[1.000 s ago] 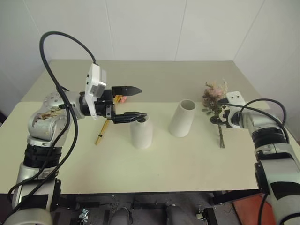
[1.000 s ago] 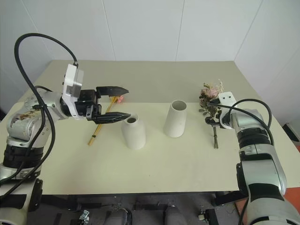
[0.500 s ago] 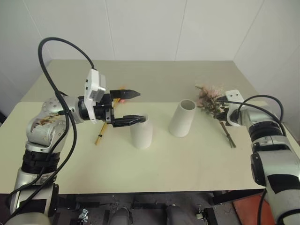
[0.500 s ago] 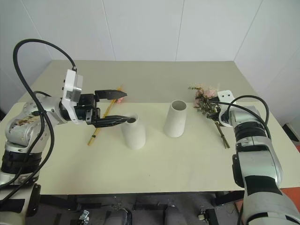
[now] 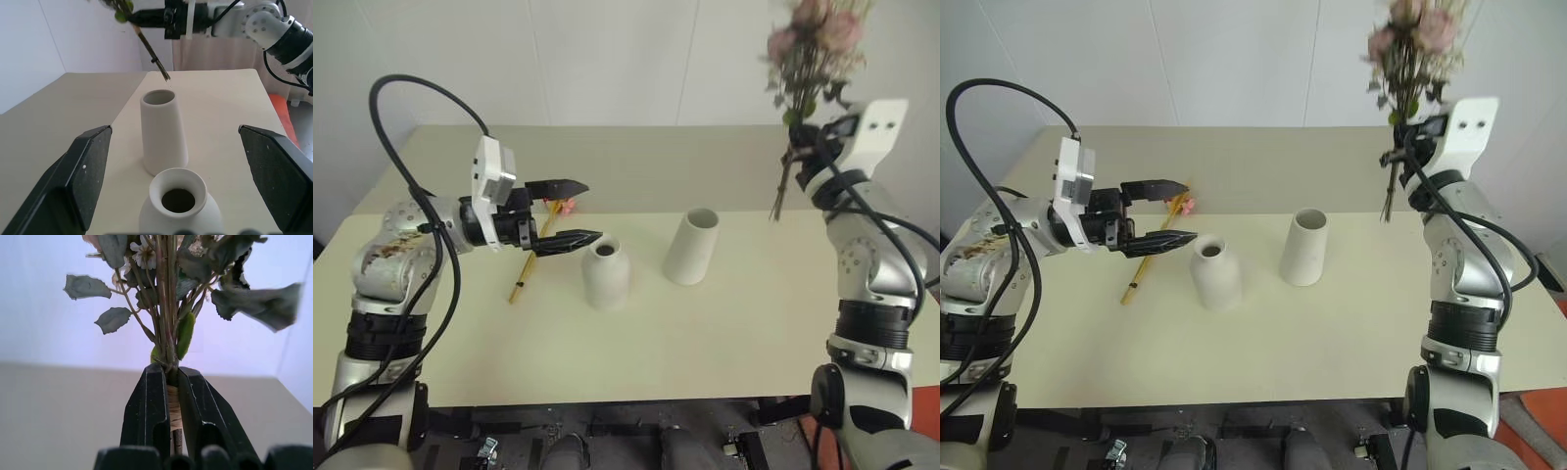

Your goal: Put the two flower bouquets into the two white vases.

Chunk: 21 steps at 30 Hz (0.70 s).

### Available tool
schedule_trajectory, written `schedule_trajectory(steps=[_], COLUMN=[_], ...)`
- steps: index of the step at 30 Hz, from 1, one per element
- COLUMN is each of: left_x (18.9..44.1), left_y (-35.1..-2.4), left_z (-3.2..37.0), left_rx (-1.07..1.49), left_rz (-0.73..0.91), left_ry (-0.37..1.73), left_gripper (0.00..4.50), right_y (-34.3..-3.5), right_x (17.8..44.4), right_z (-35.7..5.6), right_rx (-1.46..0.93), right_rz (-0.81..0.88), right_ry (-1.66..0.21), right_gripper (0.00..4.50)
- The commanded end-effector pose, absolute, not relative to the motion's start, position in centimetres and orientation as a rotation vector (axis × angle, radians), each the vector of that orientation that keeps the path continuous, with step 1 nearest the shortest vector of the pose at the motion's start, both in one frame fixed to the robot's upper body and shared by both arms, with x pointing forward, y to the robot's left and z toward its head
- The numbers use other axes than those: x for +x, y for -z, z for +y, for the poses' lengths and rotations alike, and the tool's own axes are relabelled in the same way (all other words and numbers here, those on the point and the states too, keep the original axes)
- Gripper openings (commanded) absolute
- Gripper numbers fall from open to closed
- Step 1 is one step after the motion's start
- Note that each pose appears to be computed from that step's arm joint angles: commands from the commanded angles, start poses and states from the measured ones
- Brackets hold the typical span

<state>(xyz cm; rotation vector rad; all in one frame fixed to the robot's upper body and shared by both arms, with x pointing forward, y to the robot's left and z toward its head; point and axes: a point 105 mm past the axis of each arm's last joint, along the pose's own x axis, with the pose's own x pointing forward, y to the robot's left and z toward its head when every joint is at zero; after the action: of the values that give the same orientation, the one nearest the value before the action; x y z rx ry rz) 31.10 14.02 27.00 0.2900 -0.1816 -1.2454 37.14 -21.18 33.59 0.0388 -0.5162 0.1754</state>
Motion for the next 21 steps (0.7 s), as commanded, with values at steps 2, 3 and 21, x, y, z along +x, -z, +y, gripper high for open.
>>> schedule_trajectory(steps=[2,3,21], left_x=[31.1,31.0,29.9], left_y=[-27.2,-27.0,-27.2], left_z=[16.5,16.8,17.9], left_rx=[0.329,0.332,0.342], left_rz=[-0.174,-0.164,-0.143], left_ry=[1.165,1.155,1.092], left_gripper=[4.5,4.5,4.5], right_y=[-37.3,-37.5,-32.0], right_x=[33.8,33.6,35.2], right_z=[-19.4,-18.8,-14.8], right_rx=[0.212,0.227,0.258], right_rz=[-0.716,-0.728,-0.598], right_ry=[-0.251,-0.272,-0.385], right_gripper=[0.15,0.15,0.15])
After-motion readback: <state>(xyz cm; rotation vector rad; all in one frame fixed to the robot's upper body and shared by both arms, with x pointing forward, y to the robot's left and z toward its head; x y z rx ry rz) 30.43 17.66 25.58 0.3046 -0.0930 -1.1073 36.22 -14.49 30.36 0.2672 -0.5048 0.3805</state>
